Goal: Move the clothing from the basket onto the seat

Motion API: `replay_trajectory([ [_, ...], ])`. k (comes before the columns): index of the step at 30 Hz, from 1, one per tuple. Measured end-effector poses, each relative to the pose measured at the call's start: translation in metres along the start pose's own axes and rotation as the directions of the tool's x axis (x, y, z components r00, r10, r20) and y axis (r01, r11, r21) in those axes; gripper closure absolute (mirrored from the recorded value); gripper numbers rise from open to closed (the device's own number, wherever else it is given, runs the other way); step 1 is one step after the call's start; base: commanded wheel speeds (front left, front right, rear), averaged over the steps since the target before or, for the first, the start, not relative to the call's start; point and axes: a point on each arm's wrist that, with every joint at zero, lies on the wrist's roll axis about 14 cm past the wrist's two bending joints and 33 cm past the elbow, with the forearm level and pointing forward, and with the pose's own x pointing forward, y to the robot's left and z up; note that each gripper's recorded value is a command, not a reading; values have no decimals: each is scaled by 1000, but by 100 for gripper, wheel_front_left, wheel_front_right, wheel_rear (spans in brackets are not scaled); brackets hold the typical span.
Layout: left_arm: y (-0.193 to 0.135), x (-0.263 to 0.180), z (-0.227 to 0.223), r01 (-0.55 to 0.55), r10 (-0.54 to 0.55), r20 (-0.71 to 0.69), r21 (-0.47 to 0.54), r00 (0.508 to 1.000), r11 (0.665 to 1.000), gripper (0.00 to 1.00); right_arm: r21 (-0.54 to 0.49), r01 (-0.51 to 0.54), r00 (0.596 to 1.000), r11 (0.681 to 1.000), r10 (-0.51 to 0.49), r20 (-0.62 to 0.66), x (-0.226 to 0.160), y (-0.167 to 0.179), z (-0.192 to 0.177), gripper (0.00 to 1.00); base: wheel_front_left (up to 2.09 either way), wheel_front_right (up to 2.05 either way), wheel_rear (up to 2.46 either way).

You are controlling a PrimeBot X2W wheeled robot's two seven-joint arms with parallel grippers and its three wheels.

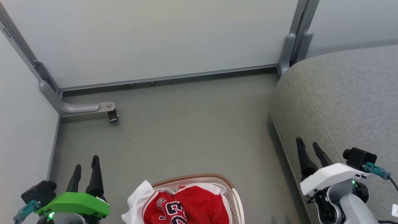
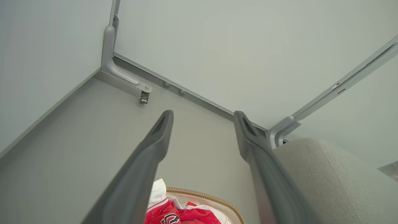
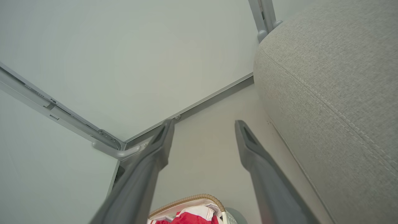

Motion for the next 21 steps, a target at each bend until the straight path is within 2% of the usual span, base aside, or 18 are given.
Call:
replay_trajectory([
  [10, 1, -1, -3, 7, -7, -5, 130, 1000, 991, 0, -138, -25, 999, 990, 22, -24, 2, 5, -8, 0, 0, 0, 0],
  [21, 3, -1, -2, 10, -11, 2, 231, 1000, 973, 0, -266, -50, 999, 963, 43, -32, 4, 8, -11, 0, 0, 0, 0],
])
